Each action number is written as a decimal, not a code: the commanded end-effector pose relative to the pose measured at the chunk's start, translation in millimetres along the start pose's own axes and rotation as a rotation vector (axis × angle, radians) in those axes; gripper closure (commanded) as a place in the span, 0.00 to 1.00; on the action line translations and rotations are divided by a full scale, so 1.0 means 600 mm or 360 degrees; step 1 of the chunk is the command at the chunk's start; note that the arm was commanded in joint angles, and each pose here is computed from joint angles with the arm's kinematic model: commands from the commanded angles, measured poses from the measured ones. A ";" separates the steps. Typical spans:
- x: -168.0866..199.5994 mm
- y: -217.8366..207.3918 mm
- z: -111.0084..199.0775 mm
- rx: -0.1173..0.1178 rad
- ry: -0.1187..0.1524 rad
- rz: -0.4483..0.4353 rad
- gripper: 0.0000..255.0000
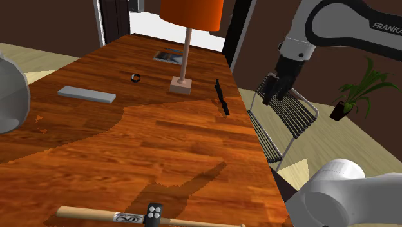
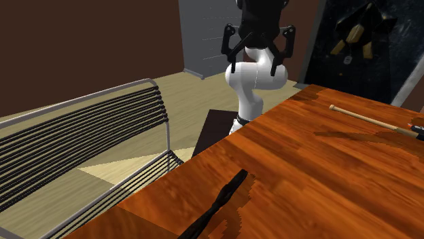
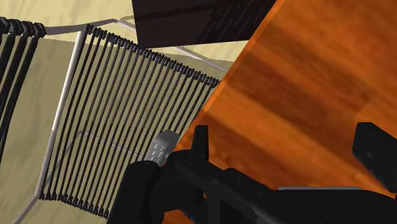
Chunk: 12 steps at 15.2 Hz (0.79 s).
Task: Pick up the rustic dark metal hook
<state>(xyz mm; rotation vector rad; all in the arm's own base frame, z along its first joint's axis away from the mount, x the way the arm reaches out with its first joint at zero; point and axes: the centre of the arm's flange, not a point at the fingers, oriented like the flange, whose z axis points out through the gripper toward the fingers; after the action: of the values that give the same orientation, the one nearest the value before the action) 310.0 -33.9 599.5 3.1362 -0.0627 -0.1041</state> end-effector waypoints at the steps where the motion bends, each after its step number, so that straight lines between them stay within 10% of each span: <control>1: 0.000 0.000 0.000 0.0000 0.0000 0.0000 0.00; 12: 0.232 -0.008 0.084 -0.0096 -0.0026 0.0371 0.00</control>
<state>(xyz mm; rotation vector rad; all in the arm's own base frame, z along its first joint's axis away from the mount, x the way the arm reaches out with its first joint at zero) 434.5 -34.7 548.0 3.0508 -0.3810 -0.1262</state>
